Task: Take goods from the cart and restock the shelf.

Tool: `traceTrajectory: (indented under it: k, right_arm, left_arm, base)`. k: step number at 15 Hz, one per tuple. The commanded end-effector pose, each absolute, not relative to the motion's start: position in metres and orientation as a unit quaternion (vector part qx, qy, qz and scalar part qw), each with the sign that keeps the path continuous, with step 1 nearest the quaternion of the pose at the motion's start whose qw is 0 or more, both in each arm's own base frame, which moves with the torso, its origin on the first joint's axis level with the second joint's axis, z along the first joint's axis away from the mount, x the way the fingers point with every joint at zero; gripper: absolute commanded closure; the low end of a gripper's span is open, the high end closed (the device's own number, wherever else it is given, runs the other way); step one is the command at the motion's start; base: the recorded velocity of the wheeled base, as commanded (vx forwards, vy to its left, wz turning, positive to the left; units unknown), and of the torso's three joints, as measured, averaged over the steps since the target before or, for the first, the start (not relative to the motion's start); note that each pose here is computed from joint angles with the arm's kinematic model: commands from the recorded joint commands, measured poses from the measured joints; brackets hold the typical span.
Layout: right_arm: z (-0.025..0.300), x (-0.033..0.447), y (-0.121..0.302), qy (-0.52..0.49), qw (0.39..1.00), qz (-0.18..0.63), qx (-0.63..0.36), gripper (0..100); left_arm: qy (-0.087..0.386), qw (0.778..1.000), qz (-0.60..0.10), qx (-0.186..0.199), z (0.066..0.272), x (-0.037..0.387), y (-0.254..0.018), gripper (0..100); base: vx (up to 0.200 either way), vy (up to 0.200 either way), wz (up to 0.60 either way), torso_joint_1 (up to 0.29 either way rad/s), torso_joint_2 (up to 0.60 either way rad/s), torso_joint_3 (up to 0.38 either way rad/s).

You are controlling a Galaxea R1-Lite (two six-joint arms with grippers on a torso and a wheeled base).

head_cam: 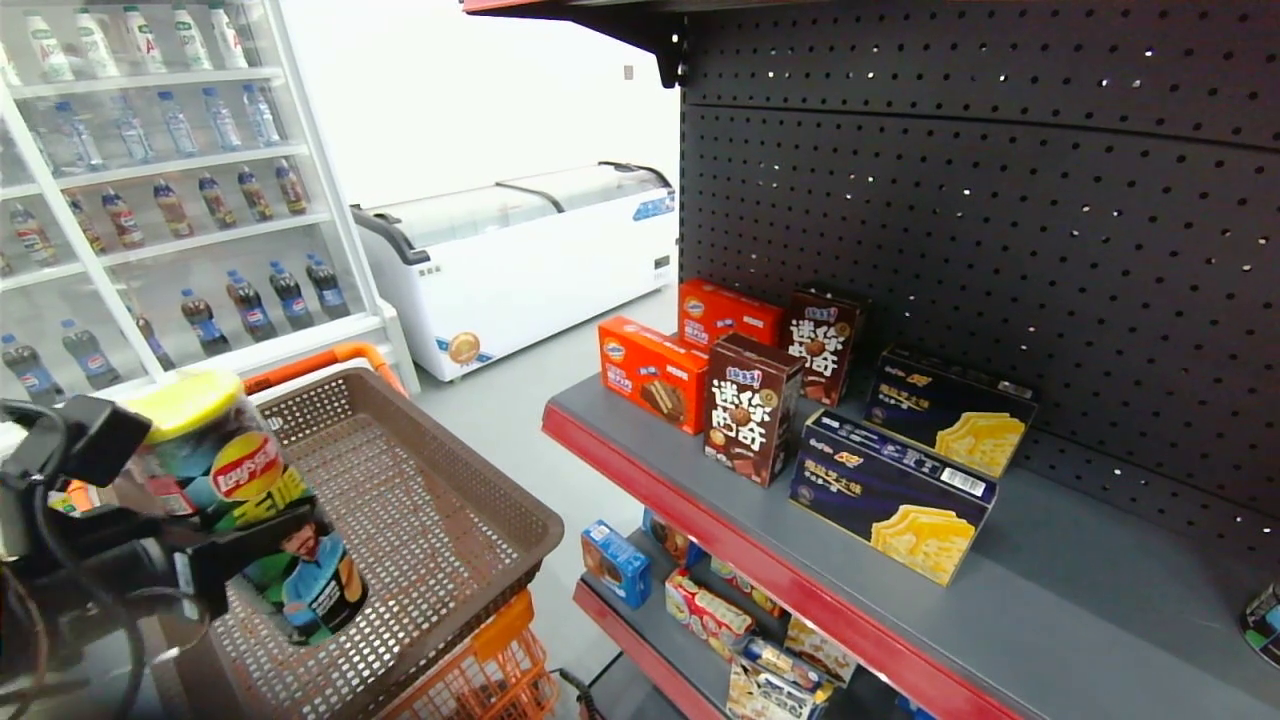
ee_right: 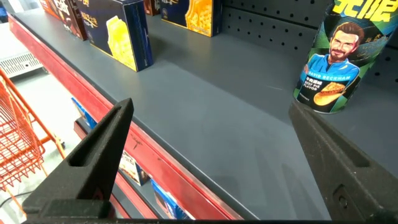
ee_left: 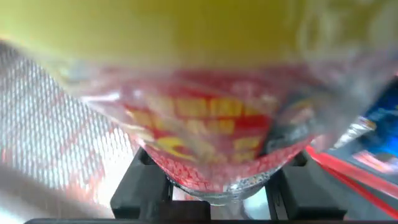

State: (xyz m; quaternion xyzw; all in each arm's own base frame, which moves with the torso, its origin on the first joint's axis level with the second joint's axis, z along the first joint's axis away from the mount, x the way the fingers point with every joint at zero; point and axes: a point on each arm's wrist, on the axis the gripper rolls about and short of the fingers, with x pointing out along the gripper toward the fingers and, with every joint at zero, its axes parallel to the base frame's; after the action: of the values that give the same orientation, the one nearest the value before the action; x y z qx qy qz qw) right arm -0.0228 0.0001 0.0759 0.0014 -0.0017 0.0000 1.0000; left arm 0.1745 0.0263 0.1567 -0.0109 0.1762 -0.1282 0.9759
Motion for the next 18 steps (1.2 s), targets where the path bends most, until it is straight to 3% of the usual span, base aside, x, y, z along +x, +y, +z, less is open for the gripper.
traceTrajectory:
  k: [1,5,10,13,18]
  right_arm:
    - [0.076,-0.023,0.000,-0.002,1.000,0.000,0.002,0]
    - [0.076,-0.023,0.000,-0.002,1.000,0.000,0.002,0]
    - [0.076,-0.023,0.000,-0.002,1.000,0.002,0.002,0]
    - [0.076,-0.023,0.000,-0.002,1.000,0.003,0.001,0]
    - [0.076,-0.023,0.000,-0.002,1.000,0.003,0.001,0]
  left_arm:
    - [0.113,0.987,-0.112,0.001,0.184,0.089,0.009,100]
    - [0.066,0.994,-0.085,0.020,0.166,0.049,0.002,100]
    - [0.025,0.995,-0.087,0.030,0.165,0.032,-0.002,100]
    - [0.034,0.995,-0.084,0.028,0.162,0.022,-0.004,100]
    - [0.046,0.995,-0.090,0.024,0.151,0.010,-0.007,100]
  base:
    - [0.000,0.000,0.00,0.000,0.00,0.000]
    - [0.000,0.000,0.00,0.000,0.00,0.000]
    - [0.000,0.000,0.00,0.000,0.00,0.000]
    - [0.000,0.000,0.00,0.000,0.00,0.000]
    - [0.000,0.000,-0.60,0.000,0.00,0.003]
